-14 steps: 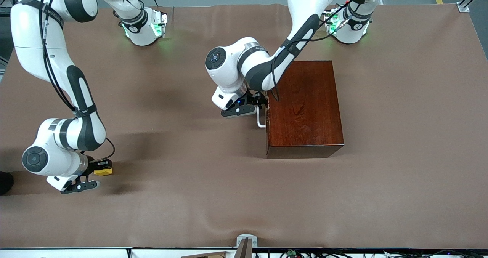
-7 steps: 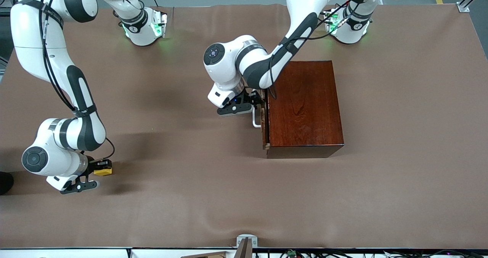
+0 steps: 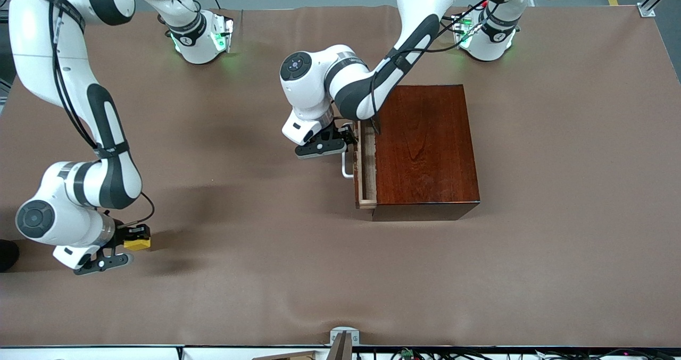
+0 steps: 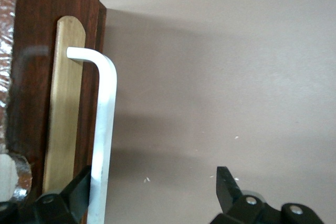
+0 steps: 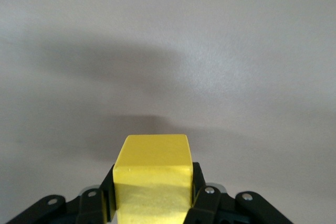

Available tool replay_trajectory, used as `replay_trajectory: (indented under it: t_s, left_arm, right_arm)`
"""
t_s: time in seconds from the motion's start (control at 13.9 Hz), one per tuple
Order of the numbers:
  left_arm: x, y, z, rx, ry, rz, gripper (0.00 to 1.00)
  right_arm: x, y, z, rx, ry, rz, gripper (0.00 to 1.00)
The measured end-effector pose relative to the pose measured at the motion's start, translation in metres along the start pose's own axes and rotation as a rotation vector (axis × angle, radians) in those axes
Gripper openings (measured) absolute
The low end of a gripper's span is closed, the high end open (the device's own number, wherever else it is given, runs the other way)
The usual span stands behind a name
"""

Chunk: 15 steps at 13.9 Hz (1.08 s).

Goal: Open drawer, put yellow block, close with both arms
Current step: 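Pull the drawer open with the left gripper while the right lifts the cube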

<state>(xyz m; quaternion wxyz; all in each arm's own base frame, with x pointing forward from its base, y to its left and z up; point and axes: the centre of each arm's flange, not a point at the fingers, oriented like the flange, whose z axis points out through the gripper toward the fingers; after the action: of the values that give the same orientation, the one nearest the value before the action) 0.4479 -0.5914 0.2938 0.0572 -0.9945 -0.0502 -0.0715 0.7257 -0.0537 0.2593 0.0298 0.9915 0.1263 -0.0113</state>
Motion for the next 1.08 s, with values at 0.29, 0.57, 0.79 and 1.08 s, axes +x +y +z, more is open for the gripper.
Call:
replay_trajectory:
  t_s: [0.29,0.57,0.79,1.08]
  left_arm:
    - [0.002,0.004,-0.004,-0.041,0.016,-0.015,1.00]
    - [0.005,0.008,-0.008,-0.082,0.030,-0.023,1.00]
    - [0.006,0.011,-0.012,-0.115,0.033,-0.029,1.00]
    - [0.008,0.013,-0.015,-0.152,0.035,-0.039,1.00]
  right_arm:
    - [0.004,-0.007,-0.042,-0.012,0.042,-0.101,0.56]
    - [0.004,-0.008,-0.072,-0.031,0.078,-0.284,0.56]
    - [0.006,-0.017,-0.097,-0.051,0.106,-0.425,0.56]
    - [0.008,-0.025,-0.112,-0.068,0.120,-0.580,0.56]
